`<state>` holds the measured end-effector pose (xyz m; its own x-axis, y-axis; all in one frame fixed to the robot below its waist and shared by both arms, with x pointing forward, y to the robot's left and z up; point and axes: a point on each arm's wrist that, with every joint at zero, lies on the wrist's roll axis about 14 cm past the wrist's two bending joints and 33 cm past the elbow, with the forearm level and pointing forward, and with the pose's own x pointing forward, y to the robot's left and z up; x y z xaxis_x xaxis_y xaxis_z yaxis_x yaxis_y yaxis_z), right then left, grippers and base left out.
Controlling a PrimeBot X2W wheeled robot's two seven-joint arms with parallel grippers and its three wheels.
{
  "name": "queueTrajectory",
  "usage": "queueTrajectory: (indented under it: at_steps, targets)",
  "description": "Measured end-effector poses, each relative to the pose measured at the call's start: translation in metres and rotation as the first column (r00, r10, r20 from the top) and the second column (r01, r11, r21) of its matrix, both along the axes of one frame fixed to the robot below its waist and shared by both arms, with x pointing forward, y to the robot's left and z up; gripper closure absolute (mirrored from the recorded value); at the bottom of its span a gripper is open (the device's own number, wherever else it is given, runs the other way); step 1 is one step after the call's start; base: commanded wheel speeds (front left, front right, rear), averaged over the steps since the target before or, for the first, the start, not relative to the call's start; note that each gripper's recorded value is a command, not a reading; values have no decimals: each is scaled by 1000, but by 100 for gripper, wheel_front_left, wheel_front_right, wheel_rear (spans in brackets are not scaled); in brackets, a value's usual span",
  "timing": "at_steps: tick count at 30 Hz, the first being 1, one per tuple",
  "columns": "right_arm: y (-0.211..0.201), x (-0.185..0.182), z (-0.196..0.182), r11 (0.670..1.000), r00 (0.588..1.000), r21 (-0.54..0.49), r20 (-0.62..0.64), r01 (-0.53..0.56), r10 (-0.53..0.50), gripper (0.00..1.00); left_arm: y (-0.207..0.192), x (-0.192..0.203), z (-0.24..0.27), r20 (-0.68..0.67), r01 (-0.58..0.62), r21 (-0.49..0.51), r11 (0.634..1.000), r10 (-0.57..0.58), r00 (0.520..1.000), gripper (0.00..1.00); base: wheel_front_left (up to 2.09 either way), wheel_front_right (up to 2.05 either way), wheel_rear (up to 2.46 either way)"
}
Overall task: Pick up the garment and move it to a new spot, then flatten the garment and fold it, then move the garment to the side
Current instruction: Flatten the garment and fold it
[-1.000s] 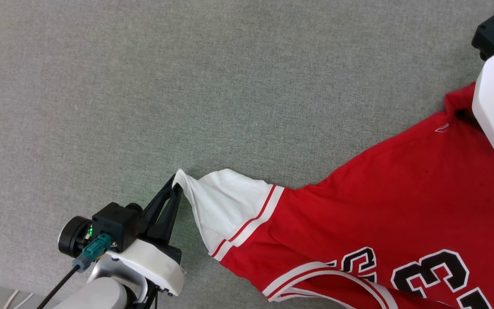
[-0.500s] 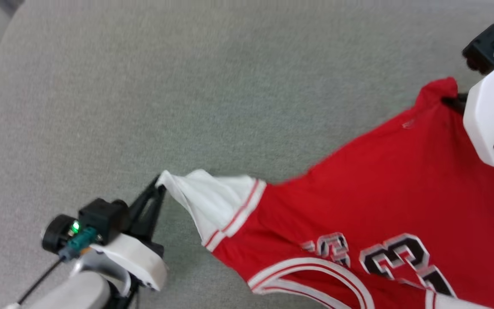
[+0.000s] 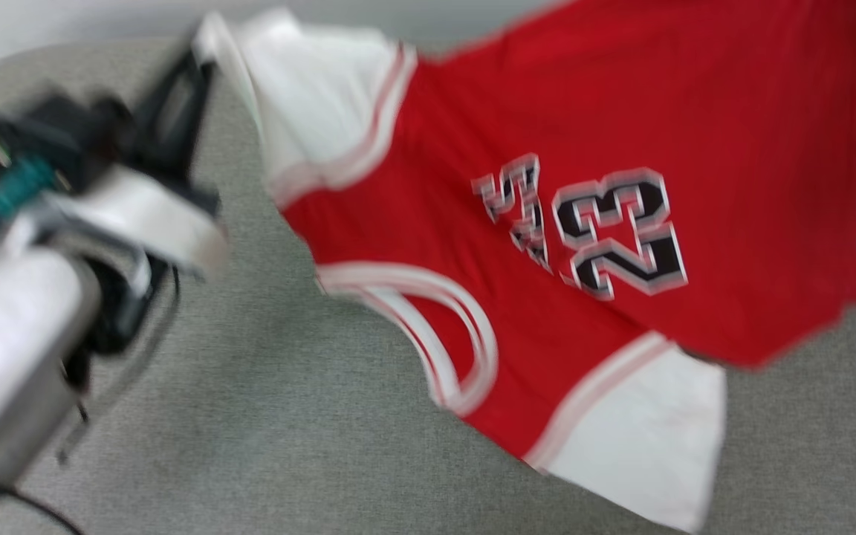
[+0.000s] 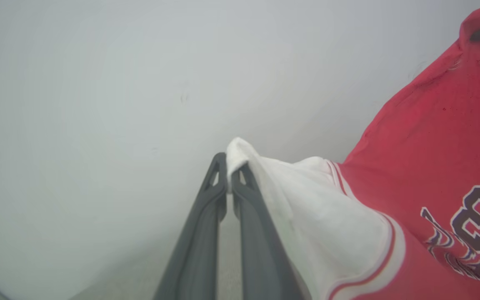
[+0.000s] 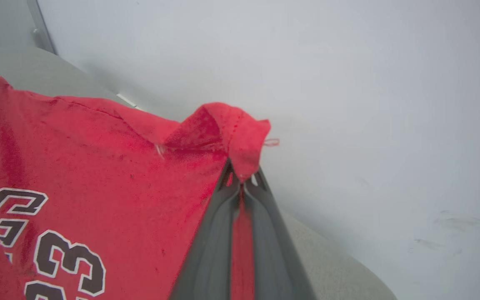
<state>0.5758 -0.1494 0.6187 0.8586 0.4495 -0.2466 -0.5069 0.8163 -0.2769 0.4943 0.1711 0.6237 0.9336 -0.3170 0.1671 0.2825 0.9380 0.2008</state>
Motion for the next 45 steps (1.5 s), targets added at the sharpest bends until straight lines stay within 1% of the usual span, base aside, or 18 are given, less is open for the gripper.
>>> queueTrajectory:
  at_steps: [3,5,9,11,12,14,23,26,29,31,32,34,35,38,40,42,43,45]
  targets:
    - [-2,15,21,999,996,25,81,20,-22,100,-5,23,43,102,15,7,1000,-16,995,100,0,0,0]
    - [-4,26,38,999,990,40,138,34,-39,100,-8,38,67,154,21,33,999,-26,988,100,0,0,0]
    - [-3,49,75,996,963,76,259,53,-71,100,-12,68,107,241,21,62,998,-35,970,100,0,0,0]
    - [-2,60,84,994,953,86,290,63,-85,100,-12,84,126,271,21,28,999,-28,962,100,0,0,0]
    - [2,76,100,993,933,98,346,70,-100,100,-14,105,144,310,16,36,999,-26,950,100,0,0,0]
    - [4,86,113,991,916,115,385,73,-112,100,-18,118,156,334,28,29,999,-36,942,100,0,0,0]
    - [3,125,150,986,852,116,497,122,-164,100,-21,165,203,435,16,17,1000,-22,900,100,0,0,0]
    - [6,136,152,986,843,113,512,125,-166,100,-22,175,213,463,23,-12,1000,-15,886,100,0,0,0]
    - [10,145,144,987,844,98,512,127,-160,100,-23,186,208,458,28,-17,999,-17,889,100,0,0,0]
    - [13,152,128,988,858,80,490,130,-153,100,-22,194,198,444,26,-19,999,-15,896,100,0,0,0]
    - [15,155,119,989,867,65,477,130,-145,100,-23,198,189,427,24,-3,1000,-21,904,100,0,0,0]
    - [19,158,103,991,880,58,456,119,-132,100,-20,205,174,400,25,-20,999,-15,916,100,0,0,0]
    - [21,159,94,992,888,52,442,117,-128,100,-17,209,164,377,16,-12,1000,-10,926,100,0,0,0]
    - [21,158,56,993,919,26,376,116,-117,100,-13,215,135,316,8,9,1000,-10,949,100,0,0,0]
    - [23,154,29,994,938,-9,333,107,-98,100,-12,216,112,268,13,16,1000,-16,963,100,0,0,0]
    - [27,147,5,996,955,-5,285,92,-87,100,-10,215,84,209,14,26,1000,-19,978,100,0,0,0]
    - [28,142,-8,996,962,-21,263,85,-77,100,-8,213,70,178,14,23,1000,-18,984,100,0,0,0]
    - [31,132,-29,998,973,-17,222,68,-62,100,-5,206,40,116,14,13,1000,-15,993,100,0,0,0]
